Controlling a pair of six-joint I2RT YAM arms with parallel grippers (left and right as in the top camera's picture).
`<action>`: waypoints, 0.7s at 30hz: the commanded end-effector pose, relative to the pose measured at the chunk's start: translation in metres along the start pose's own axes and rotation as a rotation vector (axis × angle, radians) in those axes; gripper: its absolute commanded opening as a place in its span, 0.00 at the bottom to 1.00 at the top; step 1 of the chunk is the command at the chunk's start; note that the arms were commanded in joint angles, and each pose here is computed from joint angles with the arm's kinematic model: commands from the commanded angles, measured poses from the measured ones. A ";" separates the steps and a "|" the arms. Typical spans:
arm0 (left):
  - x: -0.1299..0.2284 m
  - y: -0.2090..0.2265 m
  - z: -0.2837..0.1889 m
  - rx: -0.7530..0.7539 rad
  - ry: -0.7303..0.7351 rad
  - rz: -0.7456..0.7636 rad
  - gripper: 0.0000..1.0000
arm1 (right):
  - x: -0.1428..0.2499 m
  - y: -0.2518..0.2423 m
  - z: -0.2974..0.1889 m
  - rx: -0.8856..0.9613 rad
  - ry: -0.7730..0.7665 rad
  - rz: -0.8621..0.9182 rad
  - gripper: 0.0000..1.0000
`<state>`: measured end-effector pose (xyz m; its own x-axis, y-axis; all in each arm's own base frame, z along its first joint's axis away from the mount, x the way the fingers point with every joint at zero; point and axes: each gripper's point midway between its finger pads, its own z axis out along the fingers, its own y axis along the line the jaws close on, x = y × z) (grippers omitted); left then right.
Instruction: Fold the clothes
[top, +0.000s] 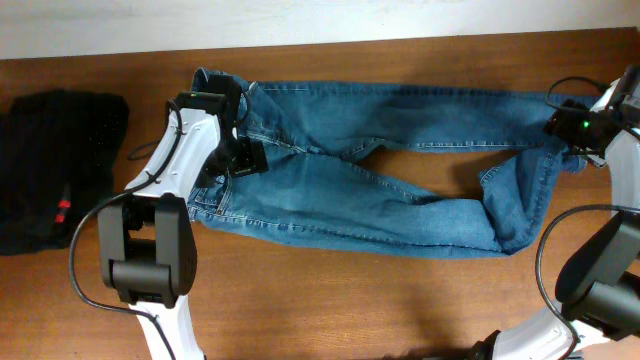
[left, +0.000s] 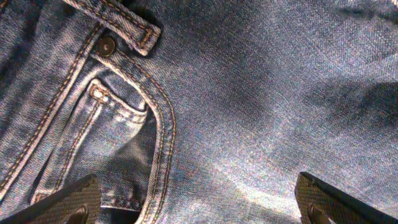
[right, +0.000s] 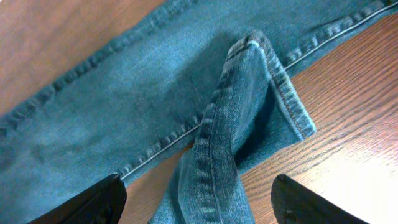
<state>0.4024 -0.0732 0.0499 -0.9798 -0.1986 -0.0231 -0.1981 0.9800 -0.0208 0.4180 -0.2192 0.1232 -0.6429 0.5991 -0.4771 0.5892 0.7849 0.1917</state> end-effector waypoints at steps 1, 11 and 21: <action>0.000 0.000 0.003 -0.003 0.008 -0.007 0.99 | -0.002 0.004 0.007 -0.014 0.007 -0.014 0.79; 0.000 0.000 0.003 -0.003 0.008 -0.007 0.99 | 0.003 0.001 0.026 -0.008 0.029 -0.011 0.67; 0.000 0.000 0.003 -0.003 0.008 -0.007 0.99 | 0.007 -0.011 0.036 0.048 0.045 -0.009 0.54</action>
<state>0.4024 -0.0732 0.0499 -0.9799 -0.1982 -0.0229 -0.1977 0.9800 -0.0211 0.4210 -0.2242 0.0876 -0.6669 0.6086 -0.4301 0.6032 0.7797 0.1680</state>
